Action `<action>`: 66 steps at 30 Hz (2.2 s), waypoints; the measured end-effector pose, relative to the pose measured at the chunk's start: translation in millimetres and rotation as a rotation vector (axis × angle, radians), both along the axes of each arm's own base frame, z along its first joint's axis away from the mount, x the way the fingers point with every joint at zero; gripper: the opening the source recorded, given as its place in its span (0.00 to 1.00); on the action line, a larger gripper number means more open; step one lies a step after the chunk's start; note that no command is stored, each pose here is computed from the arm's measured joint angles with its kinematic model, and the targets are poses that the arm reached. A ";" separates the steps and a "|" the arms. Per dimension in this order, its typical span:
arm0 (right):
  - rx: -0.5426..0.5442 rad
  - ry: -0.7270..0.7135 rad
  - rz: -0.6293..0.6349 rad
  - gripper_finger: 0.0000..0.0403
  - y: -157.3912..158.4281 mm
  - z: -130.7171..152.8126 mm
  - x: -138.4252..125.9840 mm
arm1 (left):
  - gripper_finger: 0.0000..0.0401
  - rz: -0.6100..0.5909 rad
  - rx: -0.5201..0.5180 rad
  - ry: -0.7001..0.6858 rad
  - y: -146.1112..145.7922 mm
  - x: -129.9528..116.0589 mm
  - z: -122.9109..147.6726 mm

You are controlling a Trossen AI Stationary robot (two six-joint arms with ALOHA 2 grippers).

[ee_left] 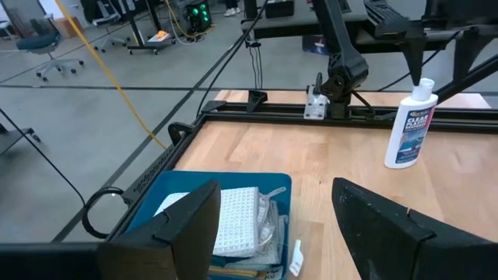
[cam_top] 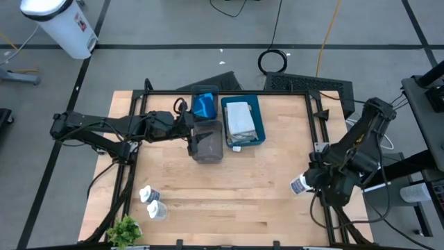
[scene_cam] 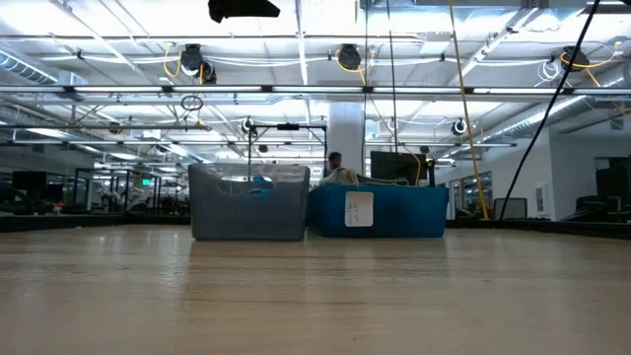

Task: Pick & Place Kitchen Items
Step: Put the top right white plastic restorer bottle into the bottom black bin

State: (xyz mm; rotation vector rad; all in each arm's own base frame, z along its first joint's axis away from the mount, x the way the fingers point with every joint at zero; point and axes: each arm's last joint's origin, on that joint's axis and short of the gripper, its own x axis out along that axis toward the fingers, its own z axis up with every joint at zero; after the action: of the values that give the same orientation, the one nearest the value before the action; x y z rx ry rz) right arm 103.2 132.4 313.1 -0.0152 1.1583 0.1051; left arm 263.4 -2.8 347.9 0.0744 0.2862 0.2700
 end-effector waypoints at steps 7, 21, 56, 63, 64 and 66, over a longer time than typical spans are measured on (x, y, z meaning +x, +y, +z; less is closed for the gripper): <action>-0.016 0.038 -0.075 0.54 -3.6 -1.9 -2.3 | 0.63 0.000 -0.001 0.000 0.0 0.0 0.0; -0.054 0.068 -0.091 0.49 -4.9 -16.1 -3.3 | 0.63 0.000 -0.001 0.000 0.0 0.0 0.0; 0.042 -0.217 0.302 0.21 17.6 -1.6 22.1 | 0.63 0.000 -0.001 -0.002 -0.1 0.1 0.2; -0.020 -0.348 0.386 0.21 16.9 4.6 34.9 | 0.63 -0.105 -0.049 -0.072 -3.6 10.6 1.6; -0.021 -0.361 0.388 0.21 16.6 5.5 36.8 | 0.62 -0.149 -0.077 -0.075 -5.5 15.4 -1.2; -0.027 -0.381 0.394 0.21 15.1 6.8 40.6 | 0.63 -0.271 -0.117 -0.071 -11.3 27.5 -9.2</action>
State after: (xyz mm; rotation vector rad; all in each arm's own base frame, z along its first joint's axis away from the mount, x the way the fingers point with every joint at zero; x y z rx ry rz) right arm 143.8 147.5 319.9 -0.2778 0.7634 0.4178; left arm 290.9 -14.0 338.6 -0.0119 0.2174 -0.0134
